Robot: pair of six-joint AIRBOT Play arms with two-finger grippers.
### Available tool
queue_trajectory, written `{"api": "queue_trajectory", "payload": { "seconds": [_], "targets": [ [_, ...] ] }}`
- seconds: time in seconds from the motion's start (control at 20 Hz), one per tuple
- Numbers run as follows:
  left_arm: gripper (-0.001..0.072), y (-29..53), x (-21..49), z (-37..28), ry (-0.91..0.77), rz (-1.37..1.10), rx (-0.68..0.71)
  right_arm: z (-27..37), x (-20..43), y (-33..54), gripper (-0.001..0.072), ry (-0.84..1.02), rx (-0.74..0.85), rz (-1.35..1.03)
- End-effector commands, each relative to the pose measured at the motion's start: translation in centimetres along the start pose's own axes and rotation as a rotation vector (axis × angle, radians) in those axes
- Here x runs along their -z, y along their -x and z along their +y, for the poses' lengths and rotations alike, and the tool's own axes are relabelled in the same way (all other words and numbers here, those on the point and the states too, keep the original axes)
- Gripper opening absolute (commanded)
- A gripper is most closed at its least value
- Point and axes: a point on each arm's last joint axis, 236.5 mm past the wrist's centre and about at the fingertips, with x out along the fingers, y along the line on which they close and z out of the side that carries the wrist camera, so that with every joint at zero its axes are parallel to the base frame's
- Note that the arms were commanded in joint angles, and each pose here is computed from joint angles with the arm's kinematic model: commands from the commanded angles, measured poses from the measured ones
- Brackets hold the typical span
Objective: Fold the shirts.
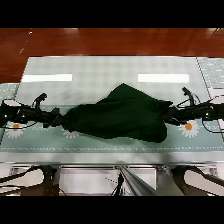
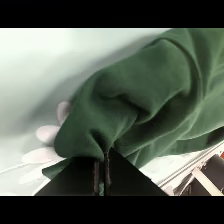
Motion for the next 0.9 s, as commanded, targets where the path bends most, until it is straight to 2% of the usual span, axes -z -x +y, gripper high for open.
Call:
{"api": "queue_trajectory", "payload": {
  "seconds": [0.0, 0.15, 0.2, 0.25, 0.3, 0.35, 0.45, 0.6, 0.75, 0.85],
  "targets": [
    [0.0028, 0.5, -0.6, -0.5, -0.017, -0.011, 0.004, 0.9, 1.3, -1.5, 0.0529, 0.024, -0.001, 0.059],
    [0.0027, 0.7, -1.0, -0.8, -0.024, -0.021, 0.006, 0.9, 1.5, -1.7, 0.0529, 0.019, 0.004, 0.067],
    [0.0027, 0.7, -1.0, -0.8, -0.025, -0.022, 0.006, 0.9, 1.5, -1.7, 0.0494, 0.018, 0.005, 0.066],
    [0.0028, 0.7, -1.1, -0.8, -0.024, -0.023, 0.008, 1.0, 1.4, -1.7, 0.0343, 0.016, 0.001, 0.063],
    [0.0028, 0.7, -1.1, -0.9, -0.024, -0.024, 0.01, 1.0, 1.3, -1.7, 0.0119, 0.02, 0.0, 0.061],
    [0.0027, 0.8, -1.2, -1.1, -0.022, -0.03, 0.019, 1.2, 1.4, -1.7, 0.0025, 0.023, -0.009, 0.063],
    [0.0027, 1.5, -2.0, -2.2, -0.04, -0.067, 0.036, 2.8, 1.7, -1.1, 0.0024, 0.064, -0.061, 0.084],
    [0.0026, 6.3, -5.3, -6.9, -0.176, -0.233, 0.056, 6.6, -0.6, 2.4, 0.0024, 0.185, -0.093, 0.005],
    [0.0027, 16.1, -8.5, -16.8, -0.41, -0.529, 0.116, 12.5, -5.7, 10.1, 0.0024, 0.395, -0.027, -0.275],
    [0.0026, 24.3, -8.2, -24.7, -0.59, -0.762, 0.154, 18.1, -7.9, 17.1, 0.0024, 0.541, 0.02, -0.518]
  ]
}}
